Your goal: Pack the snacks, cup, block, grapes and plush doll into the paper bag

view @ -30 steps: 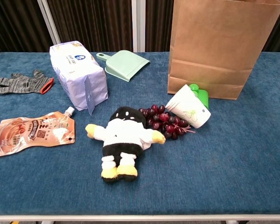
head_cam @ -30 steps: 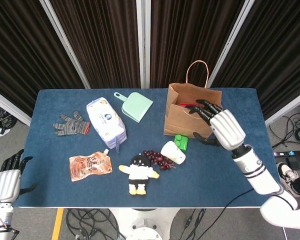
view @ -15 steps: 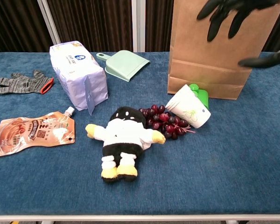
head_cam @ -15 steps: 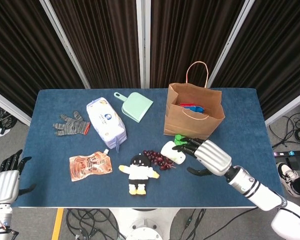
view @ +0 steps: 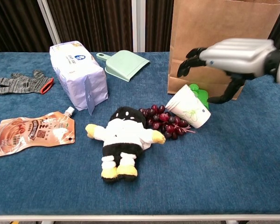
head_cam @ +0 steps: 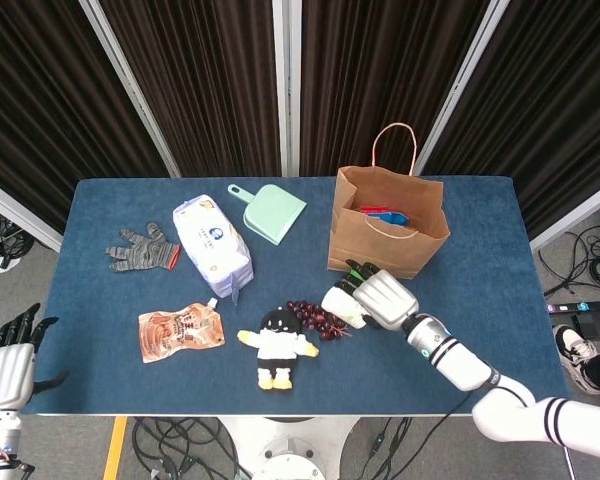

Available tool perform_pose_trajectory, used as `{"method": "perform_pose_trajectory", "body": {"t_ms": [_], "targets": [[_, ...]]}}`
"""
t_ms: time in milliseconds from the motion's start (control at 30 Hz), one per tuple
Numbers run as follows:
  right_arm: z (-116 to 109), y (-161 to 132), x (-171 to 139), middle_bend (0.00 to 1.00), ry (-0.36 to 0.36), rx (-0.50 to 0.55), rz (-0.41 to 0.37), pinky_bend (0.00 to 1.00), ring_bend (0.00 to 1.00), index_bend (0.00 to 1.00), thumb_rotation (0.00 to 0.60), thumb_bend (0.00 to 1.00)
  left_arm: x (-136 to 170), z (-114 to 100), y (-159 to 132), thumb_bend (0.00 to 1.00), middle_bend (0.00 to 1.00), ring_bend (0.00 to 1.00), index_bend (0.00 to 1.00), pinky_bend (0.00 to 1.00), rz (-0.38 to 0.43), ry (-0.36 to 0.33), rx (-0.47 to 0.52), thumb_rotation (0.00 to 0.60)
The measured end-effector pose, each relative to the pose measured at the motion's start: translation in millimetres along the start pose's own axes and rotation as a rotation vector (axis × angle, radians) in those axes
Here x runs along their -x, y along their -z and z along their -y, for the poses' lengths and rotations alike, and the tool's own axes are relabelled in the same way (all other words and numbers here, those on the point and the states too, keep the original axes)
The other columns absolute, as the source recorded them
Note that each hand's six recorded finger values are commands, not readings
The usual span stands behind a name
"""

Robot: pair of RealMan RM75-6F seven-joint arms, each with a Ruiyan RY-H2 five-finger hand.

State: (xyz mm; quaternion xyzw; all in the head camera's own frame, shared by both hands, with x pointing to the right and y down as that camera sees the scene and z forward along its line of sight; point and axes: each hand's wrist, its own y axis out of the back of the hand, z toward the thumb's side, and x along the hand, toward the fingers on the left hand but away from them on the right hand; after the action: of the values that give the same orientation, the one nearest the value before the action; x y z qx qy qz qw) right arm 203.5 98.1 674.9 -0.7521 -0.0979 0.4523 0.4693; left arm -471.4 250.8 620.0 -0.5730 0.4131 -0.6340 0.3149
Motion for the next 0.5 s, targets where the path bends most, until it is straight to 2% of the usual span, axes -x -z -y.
{"method": "perform_pose_trajectory", "body": {"t_ms": [233, 400, 500], "targets": [[11, -7, 27, 0.23, -0.014, -0.012, 0.007, 0.19, 0.01, 0.22, 0.600, 0.20, -2, 1, 1, 0.12, 0.16, 0.11, 0.27, 0.13, -0.001, 0.002, 0.003, 0.600], [11, -8, 27, 0.37, -0.013, -0.001, 0.004, 0.19, 0.03, 0.38, 0.600, 0.23, -3, 2, 1, 0.12, 0.16, 0.11, 0.27, 0.13, 0.000, 0.005, 0.002, 0.600], [13, -8, 25, 0.41, -0.025, 0.002, -0.002, 0.19, 0.05, 0.43, 0.600, 0.24, -3, 2, 0, 0.12, 0.16, 0.11, 0.27, 0.13, 0.004, 0.005, 0.002, 0.600]]}}
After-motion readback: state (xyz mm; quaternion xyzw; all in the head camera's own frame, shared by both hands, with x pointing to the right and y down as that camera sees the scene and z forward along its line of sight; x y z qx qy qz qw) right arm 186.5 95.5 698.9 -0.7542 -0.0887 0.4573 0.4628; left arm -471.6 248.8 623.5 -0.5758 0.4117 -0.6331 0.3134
